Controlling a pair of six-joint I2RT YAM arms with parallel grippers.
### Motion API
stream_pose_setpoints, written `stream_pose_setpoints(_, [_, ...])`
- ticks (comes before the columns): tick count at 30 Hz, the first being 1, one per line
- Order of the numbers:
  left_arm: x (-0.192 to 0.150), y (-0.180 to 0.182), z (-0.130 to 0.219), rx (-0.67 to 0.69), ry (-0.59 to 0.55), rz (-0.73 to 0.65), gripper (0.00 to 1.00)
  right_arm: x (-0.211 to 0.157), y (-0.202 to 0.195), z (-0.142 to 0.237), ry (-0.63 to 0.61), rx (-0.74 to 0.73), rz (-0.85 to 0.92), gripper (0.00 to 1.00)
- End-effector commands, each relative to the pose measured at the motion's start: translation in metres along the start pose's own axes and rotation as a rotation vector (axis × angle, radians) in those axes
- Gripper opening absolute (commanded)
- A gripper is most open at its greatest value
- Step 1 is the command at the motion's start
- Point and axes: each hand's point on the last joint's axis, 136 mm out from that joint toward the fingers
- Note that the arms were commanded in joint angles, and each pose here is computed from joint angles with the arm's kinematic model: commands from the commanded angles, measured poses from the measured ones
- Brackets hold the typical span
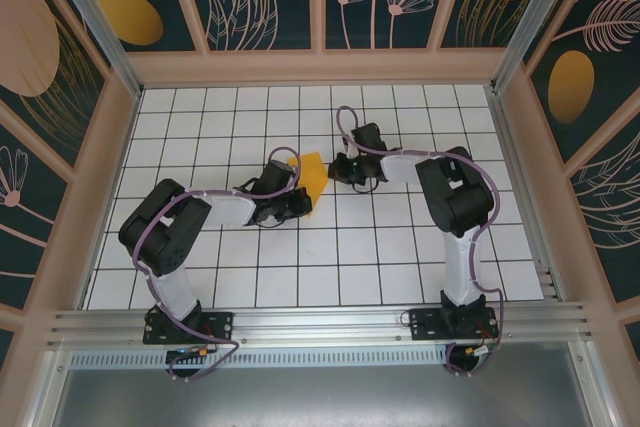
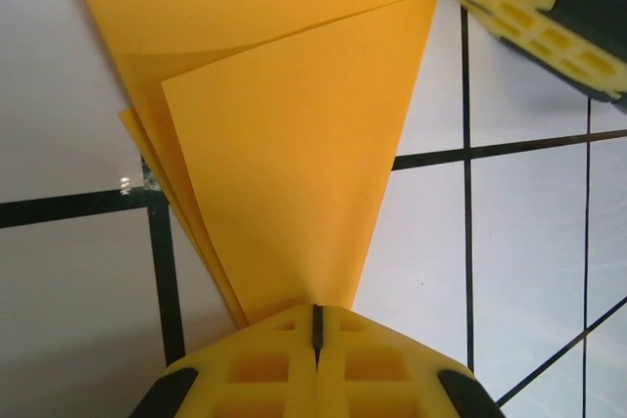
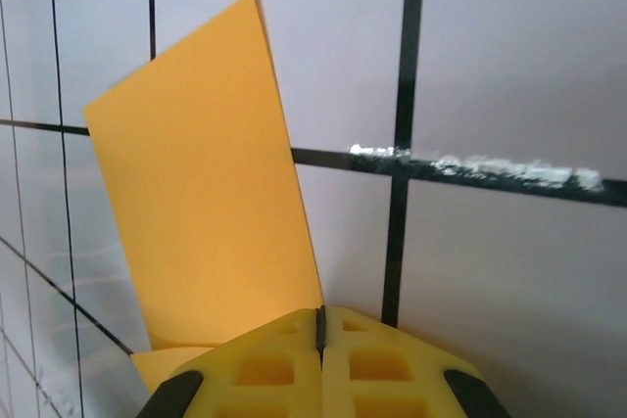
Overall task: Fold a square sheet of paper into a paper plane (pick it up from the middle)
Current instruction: Third fold the triangle at the center of the table.
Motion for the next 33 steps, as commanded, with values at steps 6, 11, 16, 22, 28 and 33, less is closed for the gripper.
stream_pose_setpoints(6, [0.009,-0.001,0.028,0.074,-0.019,-0.038,0.09,0.013,0.04,0.028,-0.121,0.033,0.089,0.0])
stream_pose_setpoints(11, [0.031,0.0,0.049,0.114,-0.145,0.012,0.22,0.008,0.05,0.01,-0.087,0.038,0.103,0.0])
stream_pose_setpoints(16, [0.035,0.017,0.063,0.196,-0.227,0.076,0.33,0.003,0.055,-0.023,-0.033,0.019,0.116,0.0])
stream_pose_setpoints(22, [0.038,0.024,0.077,0.231,-0.291,0.105,0.45,0.012,0.04,-0.052,-0.015,-0.051,0.088,0.0])
stream_pose_setpoints(28, [0.038,0.019,0.075,0.2,-0.282,0.086,0.47,0.007,0.004,-0.053,-0.015,-0.194,0.012,0.0])
stream_pose_setpoints(33, [0.038,-0.001,0.071,0.098,-0.266,0.024,0.43,-0.008,-0.032,-0.025,-0.061,-0.332,-0.082,0.0])
Point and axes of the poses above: each hand's point on the last joint's axis, 136 mm out from that joint toward the fingers, its own z axis back along the fingers, its own y axis along the line the jaws close on, x = y × z, and after that the axes turned 10 degrees about -z, right-handed
